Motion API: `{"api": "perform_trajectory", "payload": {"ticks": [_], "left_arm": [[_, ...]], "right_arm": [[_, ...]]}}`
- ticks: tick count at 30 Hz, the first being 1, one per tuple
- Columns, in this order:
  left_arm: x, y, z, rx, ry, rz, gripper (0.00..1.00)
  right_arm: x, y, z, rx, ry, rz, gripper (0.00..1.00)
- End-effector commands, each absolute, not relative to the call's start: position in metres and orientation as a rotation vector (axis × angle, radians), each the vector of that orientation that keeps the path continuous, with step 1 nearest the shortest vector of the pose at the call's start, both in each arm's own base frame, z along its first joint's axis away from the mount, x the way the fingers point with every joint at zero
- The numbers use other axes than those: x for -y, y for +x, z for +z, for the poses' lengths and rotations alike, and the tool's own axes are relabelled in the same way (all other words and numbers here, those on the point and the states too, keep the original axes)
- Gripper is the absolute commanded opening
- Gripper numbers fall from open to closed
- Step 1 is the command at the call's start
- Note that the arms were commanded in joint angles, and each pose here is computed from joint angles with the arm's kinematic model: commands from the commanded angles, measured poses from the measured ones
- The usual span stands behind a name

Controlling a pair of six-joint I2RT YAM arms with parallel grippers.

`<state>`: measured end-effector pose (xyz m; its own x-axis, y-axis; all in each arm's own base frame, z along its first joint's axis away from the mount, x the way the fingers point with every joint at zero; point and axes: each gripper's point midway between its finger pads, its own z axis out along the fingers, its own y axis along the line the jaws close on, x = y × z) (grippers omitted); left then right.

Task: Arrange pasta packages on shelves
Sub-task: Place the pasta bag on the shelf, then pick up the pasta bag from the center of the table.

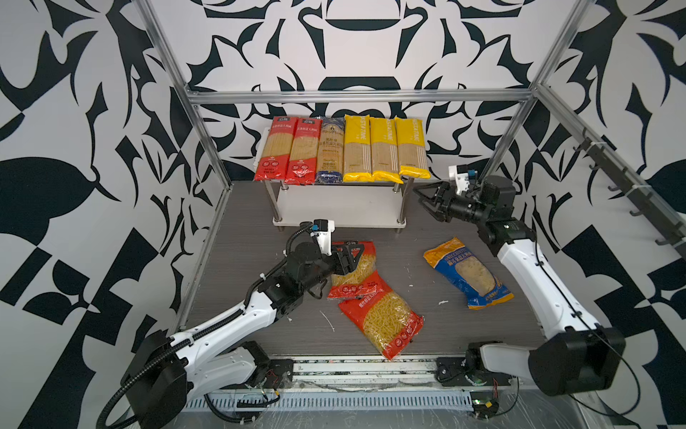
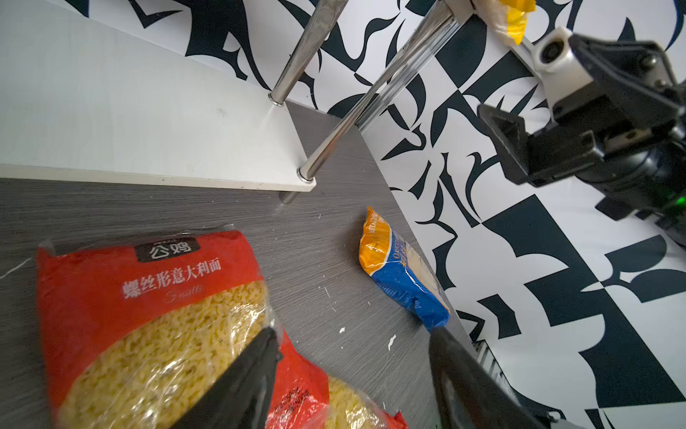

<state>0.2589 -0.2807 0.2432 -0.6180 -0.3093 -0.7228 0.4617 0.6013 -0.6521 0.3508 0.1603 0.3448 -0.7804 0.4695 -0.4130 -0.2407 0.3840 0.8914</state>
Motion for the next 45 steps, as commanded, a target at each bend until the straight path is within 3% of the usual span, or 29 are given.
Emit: {"api": "perform_trajectory", "payload": {"ticks": [1, 12, 18, 25, 32, 43, 45], "left_arm": [[0.267, 0.259, 0.229, -1.978, 0.082, -1.040, 0.69], [0.237, 0.258, 0.168, -2.122, -0.070, -0.890, 0.73], [0.211, 0.255, 0.131, -2.198, -0.170, -0.758, 0.82], [0.185, 0.254, 0.098, -2.254, -0.308, -0.799, 0.90], [0.178, 0.273, 0.093, -2.244, -0.352, -0.886, 0.91], [0.215, 0.293, 0.054, -2.372, -0.292, -1.004, 0.86], [0.224, 0.296, 0.048, -2.385, -0.295, -1.047, 0.81]], "right_arm": [[-0.163, 0.327, 0.338, -1.981, 0.135, 1.374, 0.72], [-0.195, 0.277, 0.222, -2.164, 0.125, 1.209, 0.60], [-0.217, 0.277, 0.156, -2.291, 0.122, 1.068, 0.59], [-0.235, 0.283, 0.096, -2.418, 0.165, 0.977, 0.60], [-0.249, 0.296, 0.072, -2.477, 0.150, 0.925, 0.63], [-0.276, 0.321, 0.069, -2.480, 0.125, 0.941, 0.64], [-0.282, 0.323, 0.067, -2.481, 0.115, 0.958, 0.63]]}}
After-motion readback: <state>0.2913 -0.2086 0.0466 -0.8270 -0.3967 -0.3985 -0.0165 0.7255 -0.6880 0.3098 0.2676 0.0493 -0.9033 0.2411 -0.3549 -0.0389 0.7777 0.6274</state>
